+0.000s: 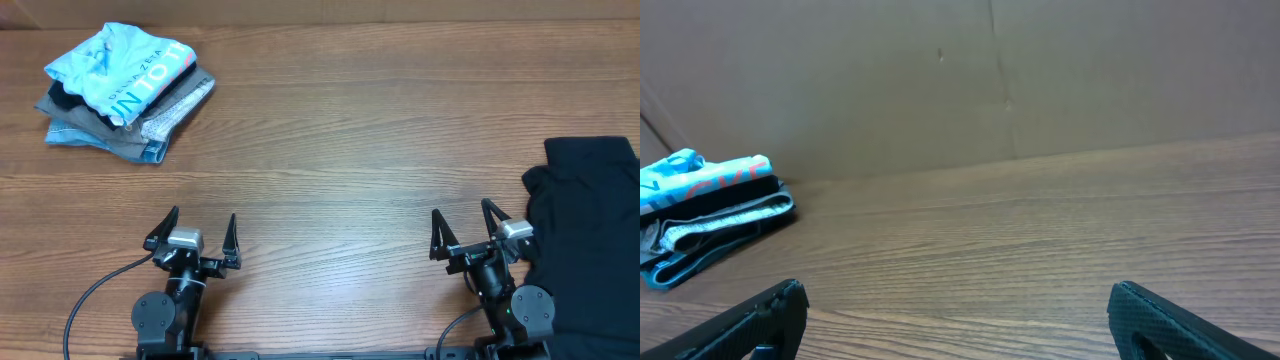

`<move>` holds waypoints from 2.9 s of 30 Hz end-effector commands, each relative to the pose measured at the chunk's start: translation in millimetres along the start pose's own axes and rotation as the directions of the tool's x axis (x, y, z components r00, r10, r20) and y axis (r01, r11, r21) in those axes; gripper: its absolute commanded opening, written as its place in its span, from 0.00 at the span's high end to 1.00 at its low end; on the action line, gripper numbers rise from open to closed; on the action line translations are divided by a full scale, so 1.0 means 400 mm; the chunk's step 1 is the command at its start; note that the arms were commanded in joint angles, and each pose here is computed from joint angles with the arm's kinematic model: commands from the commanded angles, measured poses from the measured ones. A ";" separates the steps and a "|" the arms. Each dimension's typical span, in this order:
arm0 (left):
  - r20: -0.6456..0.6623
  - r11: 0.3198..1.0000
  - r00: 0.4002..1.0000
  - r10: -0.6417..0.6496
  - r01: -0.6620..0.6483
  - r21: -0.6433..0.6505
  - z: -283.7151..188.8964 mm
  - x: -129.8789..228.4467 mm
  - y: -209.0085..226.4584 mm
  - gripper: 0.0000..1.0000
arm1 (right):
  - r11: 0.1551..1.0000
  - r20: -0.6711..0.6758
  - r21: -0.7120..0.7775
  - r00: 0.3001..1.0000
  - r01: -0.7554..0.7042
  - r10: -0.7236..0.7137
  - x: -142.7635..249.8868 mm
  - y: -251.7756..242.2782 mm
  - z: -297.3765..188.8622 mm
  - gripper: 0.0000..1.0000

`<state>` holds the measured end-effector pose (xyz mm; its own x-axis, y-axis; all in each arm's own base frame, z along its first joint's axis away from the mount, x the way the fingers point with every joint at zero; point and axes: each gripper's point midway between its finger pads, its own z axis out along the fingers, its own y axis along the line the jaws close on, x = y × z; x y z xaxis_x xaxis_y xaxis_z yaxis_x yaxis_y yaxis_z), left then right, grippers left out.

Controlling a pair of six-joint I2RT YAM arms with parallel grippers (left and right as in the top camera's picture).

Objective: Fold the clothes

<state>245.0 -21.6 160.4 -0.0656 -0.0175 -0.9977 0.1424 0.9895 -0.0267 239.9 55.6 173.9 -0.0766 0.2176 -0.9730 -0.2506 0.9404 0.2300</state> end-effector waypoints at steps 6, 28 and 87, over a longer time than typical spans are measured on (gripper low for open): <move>0.007 1.000 1.000 -0.010 0.010 -0.009 -0.001 -0.002 0.004 0.00 | 1.000 0.005 -0.002 1.000 0.004 -0.004 0.003 -0.002 0.000 0.00; -0.228 0.986 0.968 -0.107 0.133 0.103 0.017 -0.341 -0.056 0.00 | 0.978 -0.328 0.026 0.922 -0.207 0.204 -0.174 0.088 -0.002 0.00; -0.715 0.926 0.674 -0.187 0.364 0.101 0.158 -0.319 -0.094 0.00 | 0.538 -0.476 0.801 0.267 -0.264 0.838 0.218 -0.485 0.215 0.96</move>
<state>306.8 -63.9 273.9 -0.7964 -0.0964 -0.5970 0.1842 0.9016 -0.3913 341.1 -119.5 32.1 -0.5970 0.8004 -0.0552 0.7667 0.5894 0.2543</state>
